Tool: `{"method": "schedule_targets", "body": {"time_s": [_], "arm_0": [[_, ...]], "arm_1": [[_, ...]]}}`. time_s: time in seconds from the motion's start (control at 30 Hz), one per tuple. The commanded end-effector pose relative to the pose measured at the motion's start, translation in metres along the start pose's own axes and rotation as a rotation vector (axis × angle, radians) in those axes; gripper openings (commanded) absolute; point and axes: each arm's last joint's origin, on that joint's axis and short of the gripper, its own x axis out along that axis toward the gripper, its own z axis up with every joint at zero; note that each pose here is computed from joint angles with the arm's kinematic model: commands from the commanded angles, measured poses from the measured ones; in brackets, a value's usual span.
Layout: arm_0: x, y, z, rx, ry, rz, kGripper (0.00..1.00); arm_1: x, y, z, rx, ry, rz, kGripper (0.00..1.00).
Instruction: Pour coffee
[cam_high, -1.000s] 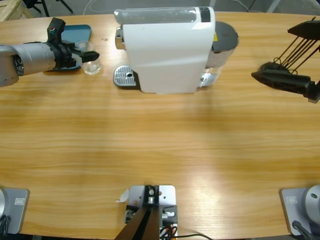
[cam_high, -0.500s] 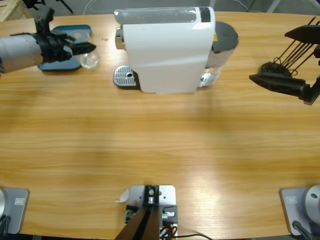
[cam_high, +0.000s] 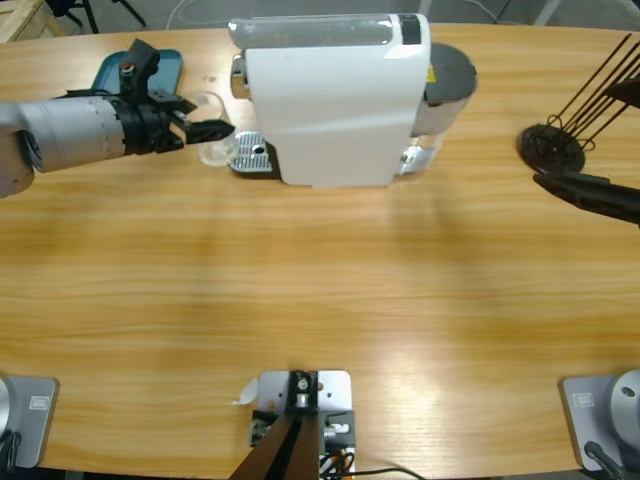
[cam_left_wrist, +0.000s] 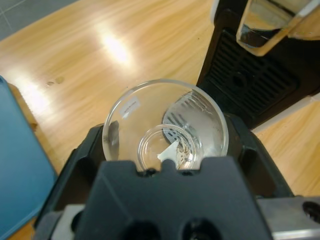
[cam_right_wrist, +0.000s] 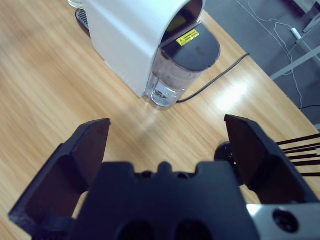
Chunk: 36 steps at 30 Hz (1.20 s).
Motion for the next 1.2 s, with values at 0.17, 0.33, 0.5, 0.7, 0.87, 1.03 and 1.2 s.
{"method": "schedule_targets", "body": {"time_s": [0.17,0.33,0.5,0.7,0.87,1.03,1.2], "arm_0": [[0.022,-0.014,0.000,-0.021,0.024,-0.093,0.000],[0.024,-0.015,-0.003,-0.032,0.037,-0.120,0.002],[0.029,-0.016,-0.011,-0.038,0.069,-0.136,0.818],[0.035,-0.018,-0.013,-0.042,0.079,-0.157,0.968],[0.032,-0.018,-0.012,-0.042,0.074,-0.160,0.968],[0.006,-0.020,-0.009,-0.037,0.043,-0.158,0.968],[-0.020,-0.021,-0.004,-0.033,0.017,-0.151,0.968]], "arm_1": [[-0.001,0.003,-0.020,0.023,0.036,0.013,1.000],[-0.002,0.003,-0.021,0.023,0.033,0.014,1.000],[-0.004,0.002,-0.021,0.024,0.030,0.012,1.000],[-0.004,0.002,-0.021,0.024,0.031,0.010,1.000],[-0.003,0.002,-0.018,0.024,0.031,0.012,1.000],[-0.004,0.002,-0.018,0.028,0.031,0.013,1.000],[-0.003,0.002,-0.017,0.033,0.032,0.015,1.000]]}}
